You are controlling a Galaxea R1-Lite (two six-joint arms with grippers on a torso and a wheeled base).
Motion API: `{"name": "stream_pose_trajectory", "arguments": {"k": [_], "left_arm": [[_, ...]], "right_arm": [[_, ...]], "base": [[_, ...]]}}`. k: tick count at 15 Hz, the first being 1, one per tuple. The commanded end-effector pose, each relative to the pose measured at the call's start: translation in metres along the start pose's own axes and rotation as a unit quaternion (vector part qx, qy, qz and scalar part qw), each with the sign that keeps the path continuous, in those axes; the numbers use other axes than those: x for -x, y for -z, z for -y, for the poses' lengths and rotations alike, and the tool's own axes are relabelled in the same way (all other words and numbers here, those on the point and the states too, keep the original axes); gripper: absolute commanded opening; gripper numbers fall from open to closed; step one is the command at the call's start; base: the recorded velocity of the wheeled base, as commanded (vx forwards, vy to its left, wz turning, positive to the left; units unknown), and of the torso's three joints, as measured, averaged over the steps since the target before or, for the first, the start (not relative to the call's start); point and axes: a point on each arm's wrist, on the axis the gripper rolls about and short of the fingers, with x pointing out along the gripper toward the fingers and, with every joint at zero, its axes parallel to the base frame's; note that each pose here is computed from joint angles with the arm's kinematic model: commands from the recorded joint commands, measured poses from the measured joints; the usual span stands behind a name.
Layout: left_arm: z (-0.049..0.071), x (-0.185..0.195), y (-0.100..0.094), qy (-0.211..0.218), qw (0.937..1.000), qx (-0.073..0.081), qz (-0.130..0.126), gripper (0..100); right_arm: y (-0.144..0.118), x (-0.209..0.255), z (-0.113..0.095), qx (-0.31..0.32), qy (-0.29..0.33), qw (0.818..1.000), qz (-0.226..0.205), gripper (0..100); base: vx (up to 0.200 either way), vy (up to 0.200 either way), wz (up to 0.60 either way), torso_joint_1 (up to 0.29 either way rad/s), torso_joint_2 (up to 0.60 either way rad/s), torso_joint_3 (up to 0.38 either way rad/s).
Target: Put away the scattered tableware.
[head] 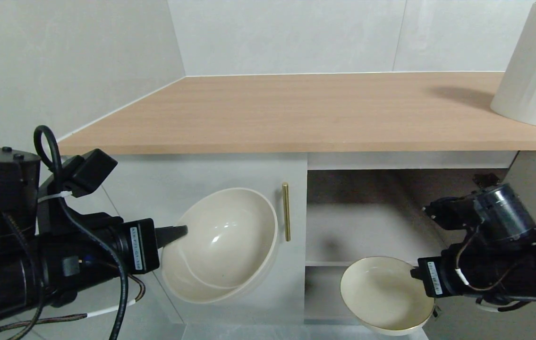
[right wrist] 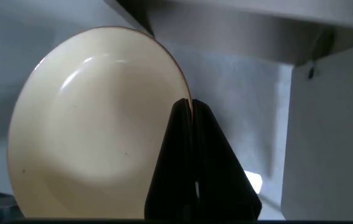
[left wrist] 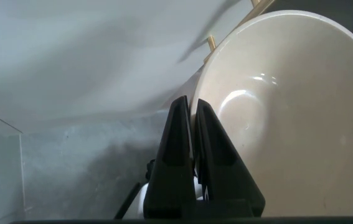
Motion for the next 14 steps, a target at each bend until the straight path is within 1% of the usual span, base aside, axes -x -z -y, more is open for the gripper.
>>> {"name": "stream_pose_trajectory", "arguments": {"k": [1, 2, 4, 6, 8, 10, 11, 13, 14], "left_arm": [[0.0, -0.001, 0.0, 0.0, 1.0, 0.0, -0.001, 0], [0.0, -0.001, 0.0, 0.0, 1.0, 0.0, -0.001, 0], [0.0, -0.001, 0.0, 0.0, 1.0, 0.0, -0.001, 0], [0.0, -0.001, 0.0, -0.001, 1.0, 0.0, -0.002, 0], [0.0, -0.003, 0.001, -0.003, 1.0, 0.0, -0.005, 0], [0.0, -0.004, 0.001, -0.003, 1.0, 0.0, -0.007, 0], [0.0, -0.004, 0.001, -0.003, 1.0, 0.0, -0.007, 0], [-0.001, -0.005, 0.001, -0.003, 1.0, 0.0, -0.008, 0], [-0.001, -0.005, 0.001, -0.003, 1.0, 0.0, -0.008, 0]], "right_arm": [[0.012, -0.051, 0.005, -0.004, 0.025, 0.998, -0.054, 0], [0.012, -0.058, 0.007, -0.009, 0.029, 0.998, -0.054, 0], [0.011, -0.089, 0.019, -0.045, 0.042, 0.997, -0.047, 0], [0.008, -0.117, 0.029, -0.064, 0.048, 0.997, -0.021, 0], [0.005, -0.141, 0.039, -0.076, 0.054, 0.995, 0.022, 0], [0.003, -0.159, 0.046, -0.085, 0.065, 0.993, 0.056, 0], [0.002, -0.163, 0.048, -0.087, 0.071, 0.992, 0.065, 0], [0.001, -0.184, 0.057, -0.096, 0.115, 0.985, 0.082, 0], [0.0, -0.184, 0.058, -0.097, 0.116, 0.985, 0.084, 0]], "base": [[0.0, 0.0, 0.0, 0.0, 0.0, 0.0], [0.0, 0.0, 0.0, 0.0, 0.0, 0.0], [0.0, 0.0, 0.0, 0.0, 0.0, 0.0], [0.0, 0.0, 0.0, 0.0, 0.0, 0.0], [0.0, 0.0, 0.0, 0.0, 0.0, 0.0], [0.0, 0.0, 0.0, 0.0, 0.0, 0.0], [0.0, 0.0, 0.0, 0.0, 0.0, 0.0], [0.0, 0.0, 0.0, 0.0, 0.0, 0.0], [0.0, 0.0, 0.0, 0.0, 0.0, 0.0]]}}
